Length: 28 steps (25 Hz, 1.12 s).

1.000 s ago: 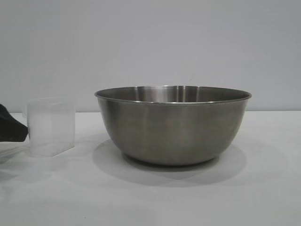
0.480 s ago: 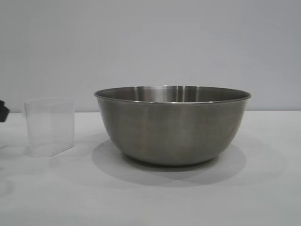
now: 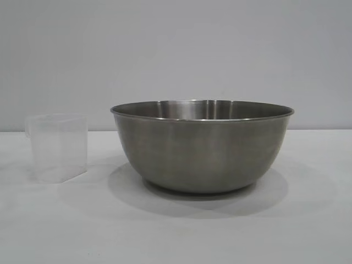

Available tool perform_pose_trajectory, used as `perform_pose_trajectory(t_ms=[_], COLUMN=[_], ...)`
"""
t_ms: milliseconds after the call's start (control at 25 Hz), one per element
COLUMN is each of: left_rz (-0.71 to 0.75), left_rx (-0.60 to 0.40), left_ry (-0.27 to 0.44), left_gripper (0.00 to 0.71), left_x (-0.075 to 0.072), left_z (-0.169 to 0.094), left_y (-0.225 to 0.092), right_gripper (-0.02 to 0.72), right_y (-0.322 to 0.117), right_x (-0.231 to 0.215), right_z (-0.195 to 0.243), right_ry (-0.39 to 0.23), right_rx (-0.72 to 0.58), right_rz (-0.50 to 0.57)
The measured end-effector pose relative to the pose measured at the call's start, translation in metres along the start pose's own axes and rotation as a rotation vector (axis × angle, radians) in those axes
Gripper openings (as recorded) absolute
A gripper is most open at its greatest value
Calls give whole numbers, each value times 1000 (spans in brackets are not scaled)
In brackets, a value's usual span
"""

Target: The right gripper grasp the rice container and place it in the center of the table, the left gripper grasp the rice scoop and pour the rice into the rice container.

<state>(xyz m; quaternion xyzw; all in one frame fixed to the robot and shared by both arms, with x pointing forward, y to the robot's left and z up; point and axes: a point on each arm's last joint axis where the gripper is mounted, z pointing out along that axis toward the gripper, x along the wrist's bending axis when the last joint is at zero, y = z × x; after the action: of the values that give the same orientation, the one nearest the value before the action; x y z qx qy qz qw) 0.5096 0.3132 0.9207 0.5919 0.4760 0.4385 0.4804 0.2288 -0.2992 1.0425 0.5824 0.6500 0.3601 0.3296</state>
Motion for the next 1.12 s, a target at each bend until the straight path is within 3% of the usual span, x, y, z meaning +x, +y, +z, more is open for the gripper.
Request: perform_pose_trajectory(t_ms=[400,720,1120], left_rz=[107,261,216], left_rx=[-153,-78,-64], left_ry=[-53,-95,-55], left_gripper=[216,216,216], left_x=[-6,-14,-18], left_z=[-15,-39,-69], left_y=[45,70,96], right_gripper=[365,365,365], right_y=[0,0,0], right_x=[0,0,0], right_z=[0,0,0], right_ry=[0,0,0], right_rx=[0,0,0], right_rz=[0,0,0])
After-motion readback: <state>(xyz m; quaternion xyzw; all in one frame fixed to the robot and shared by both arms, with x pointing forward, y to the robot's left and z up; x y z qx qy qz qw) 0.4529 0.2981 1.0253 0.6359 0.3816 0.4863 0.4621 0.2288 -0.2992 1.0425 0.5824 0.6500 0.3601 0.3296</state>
